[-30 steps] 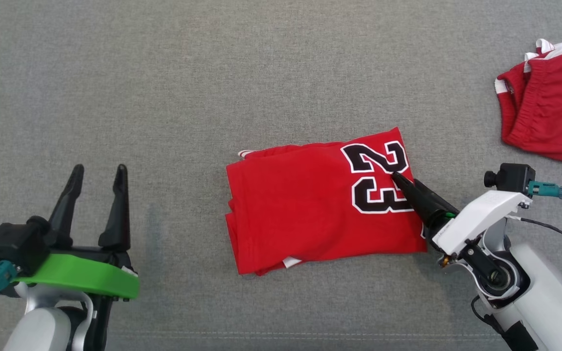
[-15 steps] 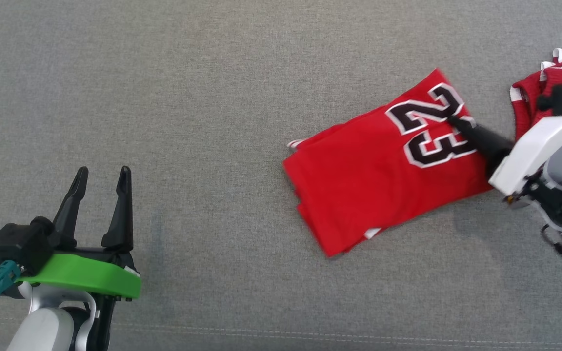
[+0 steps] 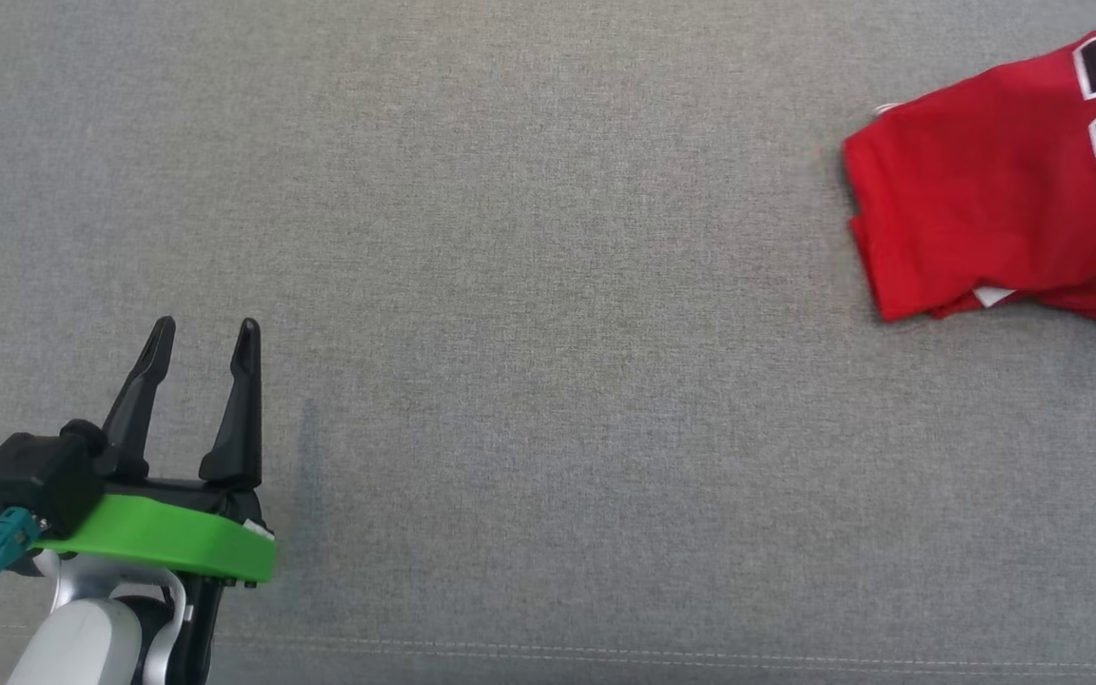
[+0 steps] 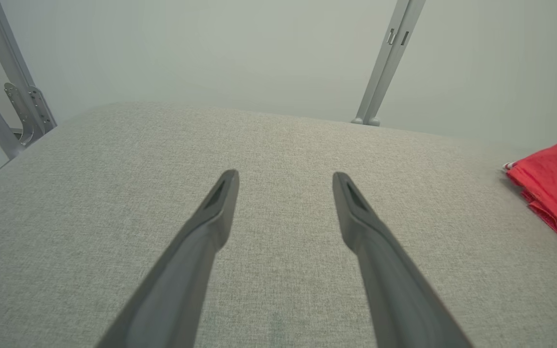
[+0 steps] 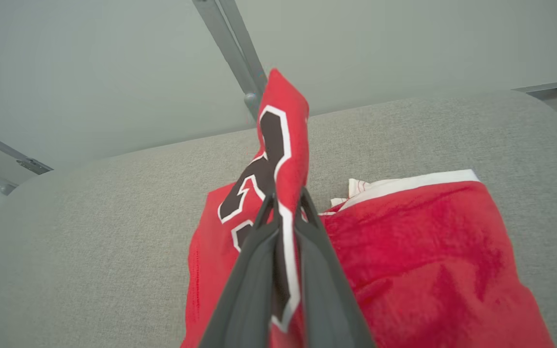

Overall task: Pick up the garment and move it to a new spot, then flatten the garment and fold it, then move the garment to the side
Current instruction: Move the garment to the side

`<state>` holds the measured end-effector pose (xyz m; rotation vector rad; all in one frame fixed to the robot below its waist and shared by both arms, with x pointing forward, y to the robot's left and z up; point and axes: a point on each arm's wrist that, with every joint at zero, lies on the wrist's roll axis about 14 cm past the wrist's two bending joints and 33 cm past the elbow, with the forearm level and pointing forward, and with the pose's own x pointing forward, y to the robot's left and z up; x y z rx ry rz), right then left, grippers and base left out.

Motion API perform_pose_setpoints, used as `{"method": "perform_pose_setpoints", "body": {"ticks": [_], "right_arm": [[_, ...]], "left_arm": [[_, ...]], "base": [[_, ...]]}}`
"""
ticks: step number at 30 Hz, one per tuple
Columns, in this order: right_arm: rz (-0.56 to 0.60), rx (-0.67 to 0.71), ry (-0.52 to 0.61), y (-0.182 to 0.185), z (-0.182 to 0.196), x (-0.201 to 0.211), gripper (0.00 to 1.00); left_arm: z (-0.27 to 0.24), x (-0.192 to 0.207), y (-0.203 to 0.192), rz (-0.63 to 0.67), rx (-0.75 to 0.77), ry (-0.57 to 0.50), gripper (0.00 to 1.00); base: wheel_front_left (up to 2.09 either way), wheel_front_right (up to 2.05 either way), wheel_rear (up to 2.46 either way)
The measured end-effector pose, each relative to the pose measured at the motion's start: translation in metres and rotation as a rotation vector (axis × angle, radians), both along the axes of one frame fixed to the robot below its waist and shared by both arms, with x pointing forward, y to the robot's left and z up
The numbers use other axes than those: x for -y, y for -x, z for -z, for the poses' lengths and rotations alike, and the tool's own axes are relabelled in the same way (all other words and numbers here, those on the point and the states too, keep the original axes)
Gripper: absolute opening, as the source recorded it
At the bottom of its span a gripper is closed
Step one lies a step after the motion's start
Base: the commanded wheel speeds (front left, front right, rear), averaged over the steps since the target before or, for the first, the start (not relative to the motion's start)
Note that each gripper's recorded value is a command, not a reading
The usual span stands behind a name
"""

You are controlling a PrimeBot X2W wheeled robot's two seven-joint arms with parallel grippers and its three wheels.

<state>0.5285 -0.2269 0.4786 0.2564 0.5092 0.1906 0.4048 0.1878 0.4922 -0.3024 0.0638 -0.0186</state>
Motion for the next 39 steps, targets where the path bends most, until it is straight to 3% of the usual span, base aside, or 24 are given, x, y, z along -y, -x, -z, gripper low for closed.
{"method": "perform_pose_setpoints", "body": {"ticks": [6, 18, 19, 22, 26, 28, 31, 39], "right_arm": [[0.104, 0.020, 0.049, -0.003, -0.010, 0.038, 0.00], [0.204, -0.004, 0.056, 0.011, 0.005, 0.067, 0.00], [0.216, -0.006, 0.072, 0.013, 0.008, 0.071, 0.14], [0.250, -0.021, 0.169, 0.024, 0.020, 0.091, 1.00], [0.287, 0.040, 0.251, 0.032, 0.017, 0.108, 1.00], [0.352, 0.176, 0.208, 0.026, -0.003, 0.110, 1.00], [0.371, 0.276, 0.180, 0.027, -0.017, 0.104, 1.00], [0.256, 0.439, 0.231, 0.054, -0.029, 0.062, 1.00]], "left_arm": [[0.000, -0.003, -0.001, 0.003, 0.000, -0.024, 1.00], [0.001, -0.007, -0.003, -0.009, 0.001, -0.027, 1.00], [0.001, -0.007, -0.003, -0.009, 0.001, -0.027, 1.00], [0.001, -0.008, -0.003, -0.011, -0.001, -0.029, 1.00], [0.001, -0.008, -0.002, -0.011, -0.001, -0.029, 1.00], [0.000, -0.008, 0.000, -0.012, 0.001, -0.029, 1.00], [-0.002, -0.009, 0.002, -0.018, 0.008, -0.029, 1.00], [0.004, -0.015, 0.012, -0.039, 0.005, -0.053, 1.00]], "base": [[0.00, 0.00, 0.00], [0.00, 0.00, 0.00], [0.00, 0.00, 0.00], [0.00, 0.00, 0.00], [0.00, 0.00, 0.00], [0.00, 0.00, 0.00], [0.00, 0.00, 0.00], [0.00, 0.00, 0.00]]}}
